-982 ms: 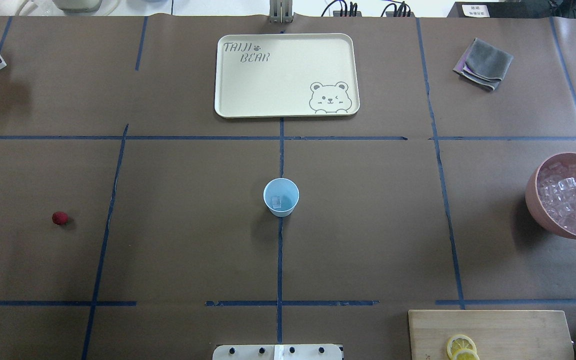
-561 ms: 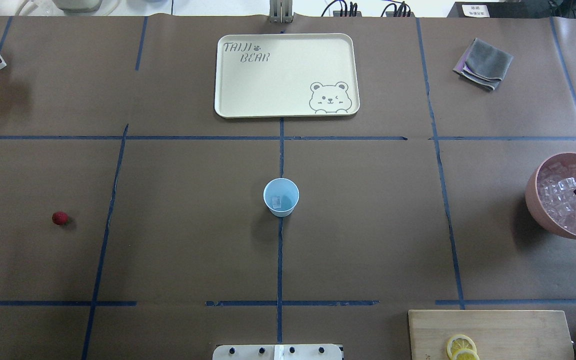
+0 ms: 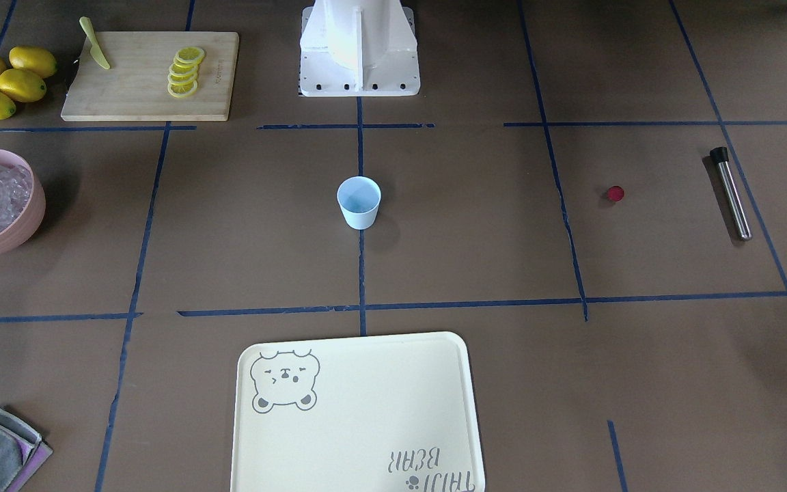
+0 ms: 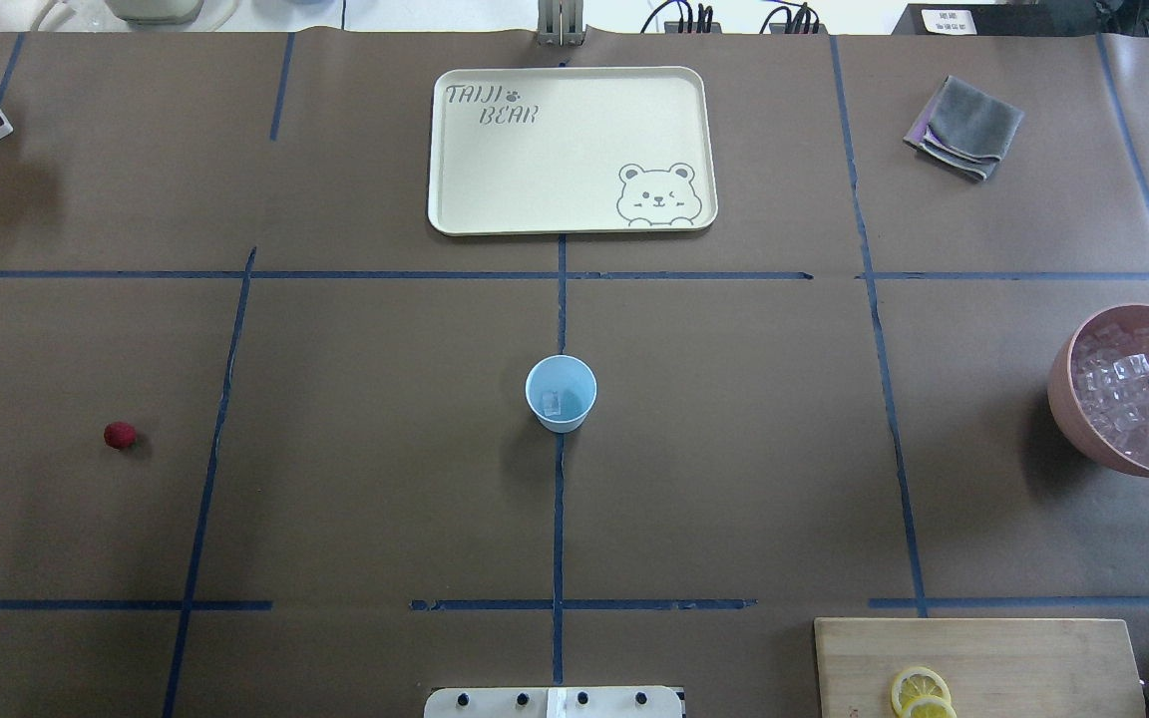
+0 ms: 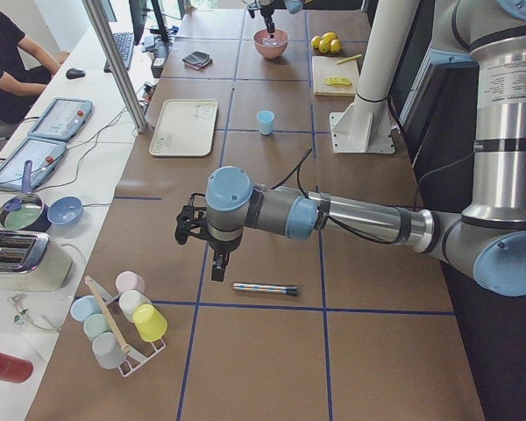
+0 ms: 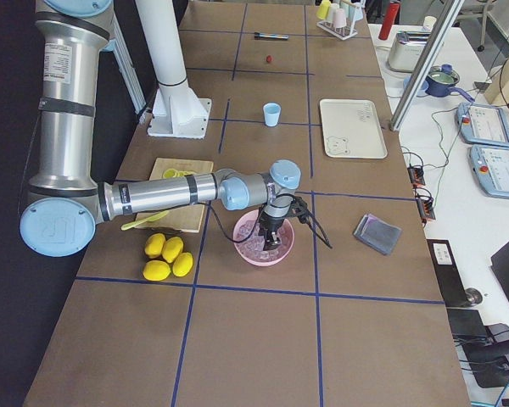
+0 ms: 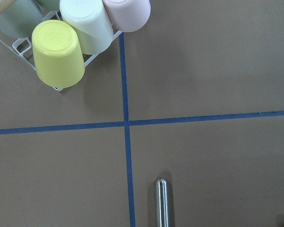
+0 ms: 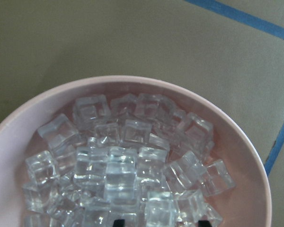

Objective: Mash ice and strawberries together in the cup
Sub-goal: 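Lower the right gripper into the bowl and grasp another ice cube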

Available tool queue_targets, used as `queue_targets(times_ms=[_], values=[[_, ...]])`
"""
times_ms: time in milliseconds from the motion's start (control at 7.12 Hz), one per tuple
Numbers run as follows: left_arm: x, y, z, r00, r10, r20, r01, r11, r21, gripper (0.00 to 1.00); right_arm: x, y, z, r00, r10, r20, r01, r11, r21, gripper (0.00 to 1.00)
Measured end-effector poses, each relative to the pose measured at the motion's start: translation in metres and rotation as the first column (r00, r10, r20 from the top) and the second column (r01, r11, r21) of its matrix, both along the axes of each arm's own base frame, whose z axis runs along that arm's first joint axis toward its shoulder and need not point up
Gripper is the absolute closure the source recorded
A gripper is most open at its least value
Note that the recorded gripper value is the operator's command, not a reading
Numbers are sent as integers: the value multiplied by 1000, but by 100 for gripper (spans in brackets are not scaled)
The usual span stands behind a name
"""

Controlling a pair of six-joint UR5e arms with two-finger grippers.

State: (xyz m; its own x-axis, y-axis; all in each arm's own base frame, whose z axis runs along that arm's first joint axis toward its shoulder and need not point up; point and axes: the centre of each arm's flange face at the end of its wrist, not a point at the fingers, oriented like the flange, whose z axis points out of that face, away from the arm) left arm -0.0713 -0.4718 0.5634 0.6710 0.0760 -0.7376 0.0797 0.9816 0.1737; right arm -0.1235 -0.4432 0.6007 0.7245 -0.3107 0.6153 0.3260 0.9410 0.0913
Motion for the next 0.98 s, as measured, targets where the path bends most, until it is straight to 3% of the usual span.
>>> queue_targets(times_ms=[702, 842, 982], values=[[0, 0, 1, 1000, 0, 1, 0, 1000, -2, 0, -3, -3, 9, 1000, -3, -12, 3, 1000, -12, 44], [0, 0, 1, 1000, 0, 1, 0, 1000, -2, 0, -3, -3, 9, 1000, -3, -12, 3, 1000, -12, 47], [0, 0, 1, 1000, 0, 1, 0, 1000, -2, 0, -3, -3, 9, 1000, -3, -12, 3, 1000, -11, 61]])
